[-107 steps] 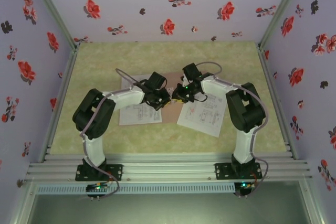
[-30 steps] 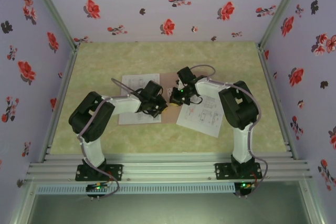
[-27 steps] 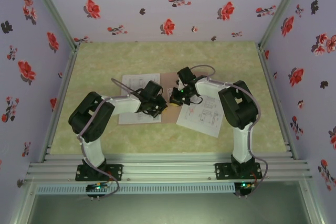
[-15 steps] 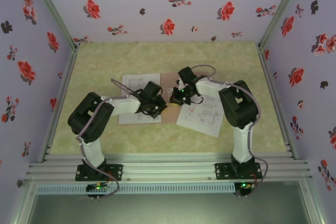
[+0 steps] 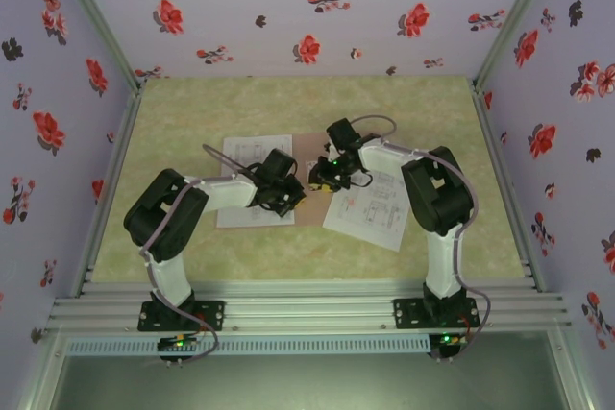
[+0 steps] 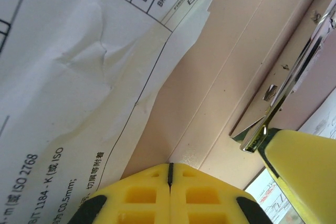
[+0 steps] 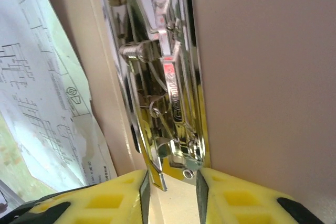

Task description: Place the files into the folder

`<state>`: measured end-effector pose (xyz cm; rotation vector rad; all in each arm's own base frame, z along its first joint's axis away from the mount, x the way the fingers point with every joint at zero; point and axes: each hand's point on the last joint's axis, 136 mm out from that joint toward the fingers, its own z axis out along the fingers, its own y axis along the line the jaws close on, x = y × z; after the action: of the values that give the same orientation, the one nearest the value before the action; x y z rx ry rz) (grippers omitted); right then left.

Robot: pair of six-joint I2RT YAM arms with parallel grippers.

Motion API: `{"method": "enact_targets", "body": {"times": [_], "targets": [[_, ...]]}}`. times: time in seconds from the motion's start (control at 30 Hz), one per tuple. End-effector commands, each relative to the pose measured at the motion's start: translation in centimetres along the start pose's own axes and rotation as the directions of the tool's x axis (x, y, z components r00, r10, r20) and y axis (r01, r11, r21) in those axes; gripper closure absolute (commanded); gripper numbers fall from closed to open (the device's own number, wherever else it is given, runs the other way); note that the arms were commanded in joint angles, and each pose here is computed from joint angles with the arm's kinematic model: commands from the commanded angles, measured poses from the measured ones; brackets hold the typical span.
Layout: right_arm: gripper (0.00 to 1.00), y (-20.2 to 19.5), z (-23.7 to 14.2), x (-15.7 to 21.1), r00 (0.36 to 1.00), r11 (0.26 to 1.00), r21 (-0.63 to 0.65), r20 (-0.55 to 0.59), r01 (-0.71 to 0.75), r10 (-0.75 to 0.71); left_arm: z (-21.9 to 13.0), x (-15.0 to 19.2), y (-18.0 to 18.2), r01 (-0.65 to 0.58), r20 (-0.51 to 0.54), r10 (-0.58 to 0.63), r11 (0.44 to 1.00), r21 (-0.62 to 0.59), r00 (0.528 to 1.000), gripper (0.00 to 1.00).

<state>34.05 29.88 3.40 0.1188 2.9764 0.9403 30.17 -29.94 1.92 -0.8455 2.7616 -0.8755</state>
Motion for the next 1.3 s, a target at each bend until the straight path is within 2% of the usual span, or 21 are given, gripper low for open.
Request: {"method": "enact_targets", "body": {"times": [0.0,0.13,0.37,0.53,0.93,1.13,1.27], "targets": [[0.67,1.3,-0.2,-0.4,1.0,1.0,-0.014,0.016,-0.001,0.001,0.5,0.5,5.6,0.029,-0.009,-0.032,0.979,-0.2,0.999,1.0],[0.66,1.8,-0.1,0.3,1.0,1.0,-0.007,0.003,0.008,-0.008,0.5,0.5,5.5,0.025,-0.011,-0.027,0.98,-0.199,1.0,1.0],[0.67,-0.3,0.6,1.1,1.0,0.994,0.113,-0.016,-0.004,0.006,0.6,0.5,5.4,0.021,-0.013,-0.024,0.98,-0.197,1.0,1.0],[0.71,-0.1,1.2,0.7,1.0,0.993,0.118,-0.027,0.001,0.002,0.5,0.5,5.5,0.022,-0.013,-0.025,0.98,-0.2,1.0,1.0],[0.76,-1.9,2.0,1.4,0.998,0.964,0.267,-0.06,0.017,-0.001,0.6,0.5,5.5,0.025,-0.012,-0.028,0.98,-0.199,1.0,1.0],[0.74,-1.6,1.8,1.3,0.998,0.944,0.327,-0.06,0.048,-0.03,0.6,0.5,5.8,0.029,-0.009,-0.032,0.979,-0.203,0.999,1.0],[0.84,-2.3,1.9,1.4,0.998,0.934,0.356,-0.057,0.039,-0.02,0.5,0.5,5.8,0.033,-0.006,-0.035,0.979,-0.201,0.999,1.0]]}}
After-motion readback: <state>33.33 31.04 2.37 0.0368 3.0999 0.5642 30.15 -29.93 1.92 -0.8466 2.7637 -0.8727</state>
